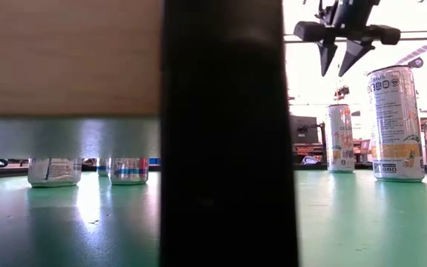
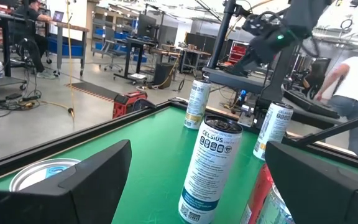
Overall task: Place canned beverage on shelf
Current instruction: Move the top white and yellow soda can to the center of the table
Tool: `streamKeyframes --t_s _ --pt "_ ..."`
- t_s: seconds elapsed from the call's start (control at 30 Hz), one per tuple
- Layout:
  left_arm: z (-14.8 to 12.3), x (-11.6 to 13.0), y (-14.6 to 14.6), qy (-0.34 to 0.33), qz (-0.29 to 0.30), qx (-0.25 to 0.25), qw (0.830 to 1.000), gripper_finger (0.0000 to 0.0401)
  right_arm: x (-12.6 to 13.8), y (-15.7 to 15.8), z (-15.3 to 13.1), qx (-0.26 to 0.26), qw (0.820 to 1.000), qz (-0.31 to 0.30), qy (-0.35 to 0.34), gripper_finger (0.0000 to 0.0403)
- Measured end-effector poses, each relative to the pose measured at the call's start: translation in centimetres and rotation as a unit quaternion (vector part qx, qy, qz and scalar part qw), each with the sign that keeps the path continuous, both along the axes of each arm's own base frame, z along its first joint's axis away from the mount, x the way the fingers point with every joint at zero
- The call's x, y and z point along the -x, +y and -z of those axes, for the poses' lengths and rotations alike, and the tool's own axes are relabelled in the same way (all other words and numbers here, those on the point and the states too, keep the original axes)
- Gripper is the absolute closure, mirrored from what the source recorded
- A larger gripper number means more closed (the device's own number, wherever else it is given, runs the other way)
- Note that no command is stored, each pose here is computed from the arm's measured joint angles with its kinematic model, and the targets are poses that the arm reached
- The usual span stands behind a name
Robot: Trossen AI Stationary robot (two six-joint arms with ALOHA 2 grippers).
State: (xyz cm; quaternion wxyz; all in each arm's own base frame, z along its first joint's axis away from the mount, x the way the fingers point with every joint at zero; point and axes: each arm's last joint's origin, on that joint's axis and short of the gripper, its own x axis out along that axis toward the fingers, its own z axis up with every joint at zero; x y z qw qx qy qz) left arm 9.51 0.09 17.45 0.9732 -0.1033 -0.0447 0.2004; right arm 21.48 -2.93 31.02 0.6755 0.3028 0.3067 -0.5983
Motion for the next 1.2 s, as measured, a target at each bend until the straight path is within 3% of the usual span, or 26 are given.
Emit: streamKeyframes --t_s 0.33,0.8,1.2 --pt "0.0 0.0 0.0 0.0 0.0 0.0 1.0 0.0046 1.0 -3.3 0.2 -0.05 0.995 0.081 0.006 0.019" --pt "0.0 0.0 0.0 0.0 0.0 0.0 1.0 0.0046 0.8 -5.9 1.3 -0.075 0.989 0.124 0.028 0.0021" --pt "0.0 0.0 0.0 0.0 0.0 0.0 1.0 0.0046 -0.6 -8.8 4.0 -0.097 0.979 0.158 0.083 0.0003"
